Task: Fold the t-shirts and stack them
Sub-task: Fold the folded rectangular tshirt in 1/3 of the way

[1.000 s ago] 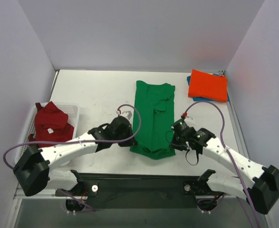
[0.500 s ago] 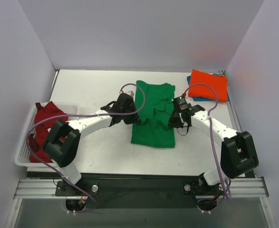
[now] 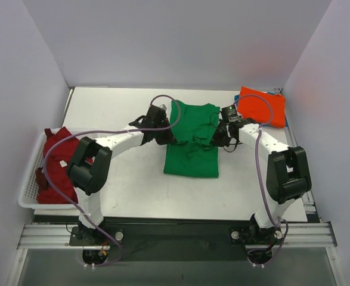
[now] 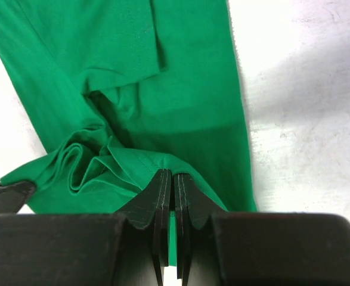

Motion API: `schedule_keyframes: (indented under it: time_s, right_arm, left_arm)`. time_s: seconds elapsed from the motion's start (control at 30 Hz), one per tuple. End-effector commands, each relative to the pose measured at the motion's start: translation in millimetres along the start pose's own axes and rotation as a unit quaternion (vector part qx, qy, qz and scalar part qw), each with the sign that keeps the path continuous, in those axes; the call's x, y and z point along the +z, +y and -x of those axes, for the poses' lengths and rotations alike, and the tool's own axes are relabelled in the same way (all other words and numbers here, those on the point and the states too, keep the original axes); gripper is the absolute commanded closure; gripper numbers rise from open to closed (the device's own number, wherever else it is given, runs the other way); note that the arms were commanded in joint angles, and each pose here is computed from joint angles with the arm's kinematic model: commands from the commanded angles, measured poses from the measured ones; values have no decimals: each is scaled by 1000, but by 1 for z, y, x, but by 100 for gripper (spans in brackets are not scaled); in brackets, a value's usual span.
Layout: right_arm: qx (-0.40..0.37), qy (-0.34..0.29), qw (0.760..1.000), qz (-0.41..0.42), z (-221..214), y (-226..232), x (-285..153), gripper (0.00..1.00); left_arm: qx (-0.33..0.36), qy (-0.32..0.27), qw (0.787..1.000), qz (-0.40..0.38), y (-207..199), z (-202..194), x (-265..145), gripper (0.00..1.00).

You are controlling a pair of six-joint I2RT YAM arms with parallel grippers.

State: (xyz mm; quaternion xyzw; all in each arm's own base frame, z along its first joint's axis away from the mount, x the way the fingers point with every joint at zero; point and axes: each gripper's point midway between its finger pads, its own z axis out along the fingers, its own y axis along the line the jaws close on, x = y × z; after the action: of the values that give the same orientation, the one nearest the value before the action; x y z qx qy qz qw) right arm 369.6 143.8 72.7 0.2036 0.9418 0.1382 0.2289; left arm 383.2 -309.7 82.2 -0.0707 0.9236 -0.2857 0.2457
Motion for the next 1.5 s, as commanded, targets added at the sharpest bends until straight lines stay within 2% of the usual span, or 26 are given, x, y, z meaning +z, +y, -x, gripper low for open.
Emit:
schedule_keyframes:
  time_s: [0.0,0.27,0.77,0.83,0.9,0.93,1.0,1.03,1.1,1.17,1.23,1.37,1.4,1.47]
  right_arm:
    - [1,-1,1000,15,14,5,-3,100]
    - [21,-15,1000,18,30,-4,-6,100]
    - [42,2,999,23,51,-18,19,100]
    - [42,9,999,26,52,-19,23,97]
    - [39,8,999,34,58,-17,24,88]
    - [35,5,999,36,62,-16,24,84]
    - [33,1,998,45,71,-12,22,73]
    - [28,0,998,48,73,-11,20,69]
    - [23,-5,999,44,76,-11,14,60]
    - [14,-19,999,30,79,-16,9,55]
    - [6,-30,999,19,77,-19,2,55]
    - [-23,-46,999,-5,64,-18,-7,56]
    - [-35,-45,998,-7,59,-15,-6,61]
    - [-57,-38,998,-10,49,-5,1,67]
  left_arm:
    - [9,-27,999,-35,-21,30,-4,100]
    - [8,-31,999,-37,-18,43,-2,100]
    - [0,-17,999,-39,-5,60,24,100]
    - [2,-22,999,-37,-4,62,23,93]
    - [5,-27,999,-38,-3,67,23,86]
    - [6,-28,999,-40,-3,68,23,73]
    - [9,-34,998,-47,-4,77,19,55]
    - [14,-37,998,-52,-5,80,16,42]
    - [21,-42,997,-56,-8,83,10,35]
    - [28,-55,997,-53,-9,87,-2,32]
    - [30,-64,996,-59,-15,86,-11,33]
    - [32,-53,996,-65,-21,67,-10,58]
    - [34,-52,996,-68,-24,65,-8,66]
    - [40,-37,996,-76,-33,55,3,72]
